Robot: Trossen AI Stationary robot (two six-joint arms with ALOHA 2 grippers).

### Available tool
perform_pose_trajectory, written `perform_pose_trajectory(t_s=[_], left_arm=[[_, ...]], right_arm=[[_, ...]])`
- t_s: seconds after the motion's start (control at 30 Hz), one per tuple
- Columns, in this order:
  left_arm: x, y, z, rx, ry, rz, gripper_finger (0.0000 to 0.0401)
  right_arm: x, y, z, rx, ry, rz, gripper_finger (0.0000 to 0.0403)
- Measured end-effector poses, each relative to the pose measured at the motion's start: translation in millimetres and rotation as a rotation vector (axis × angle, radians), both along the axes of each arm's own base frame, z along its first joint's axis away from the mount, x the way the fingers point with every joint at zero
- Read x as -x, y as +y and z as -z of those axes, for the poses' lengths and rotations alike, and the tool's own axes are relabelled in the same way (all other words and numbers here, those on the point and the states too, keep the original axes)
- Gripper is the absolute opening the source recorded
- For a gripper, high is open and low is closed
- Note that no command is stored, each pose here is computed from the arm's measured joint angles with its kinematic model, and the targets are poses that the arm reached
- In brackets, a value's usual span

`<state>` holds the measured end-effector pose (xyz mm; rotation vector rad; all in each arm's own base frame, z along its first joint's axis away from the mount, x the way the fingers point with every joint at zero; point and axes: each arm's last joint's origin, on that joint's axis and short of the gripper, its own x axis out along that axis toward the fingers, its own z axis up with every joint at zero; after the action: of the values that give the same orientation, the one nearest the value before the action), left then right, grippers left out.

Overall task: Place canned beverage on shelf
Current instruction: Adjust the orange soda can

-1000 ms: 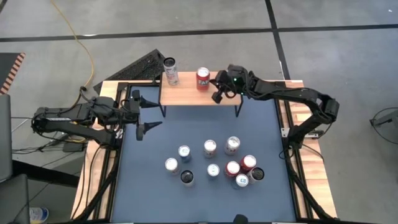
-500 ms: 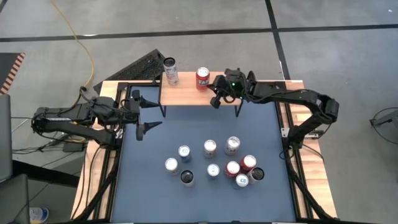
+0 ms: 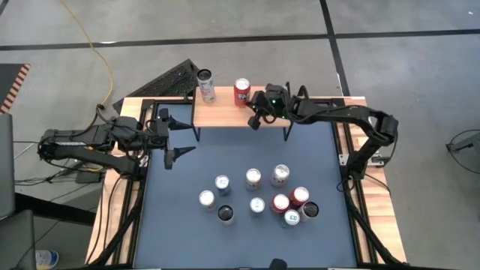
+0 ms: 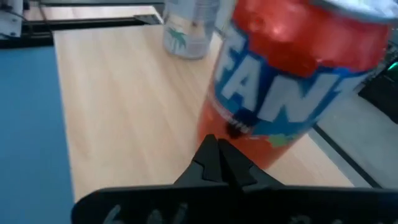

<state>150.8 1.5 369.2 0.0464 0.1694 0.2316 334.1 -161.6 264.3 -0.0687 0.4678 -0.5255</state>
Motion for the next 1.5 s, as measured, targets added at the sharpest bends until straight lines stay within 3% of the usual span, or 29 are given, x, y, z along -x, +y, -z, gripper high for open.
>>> perform_pose_trajectory(t_s=[0.47,0.6,0.97,1.5], left_arm=[[0,0,0,-0.002,-0.001,0.0,0.0332],[0,0,0,0.002,0.003,0.0,0.0332],[0,0,1,0.005,0.013,-0.001,0.0332],[0,0,1,0.005,0.012,-0.001,0.0332]], right_arm=[[-1,-5,-14,0.028,-0.029,-0.015,0.0],[3,-2,-12,0.05,0.051,0.056,0.0],[5,-19,-3,0.058,0.057,0.155,0.0],[-5,-9,1,0.032,0.035,0.052,0.0]])
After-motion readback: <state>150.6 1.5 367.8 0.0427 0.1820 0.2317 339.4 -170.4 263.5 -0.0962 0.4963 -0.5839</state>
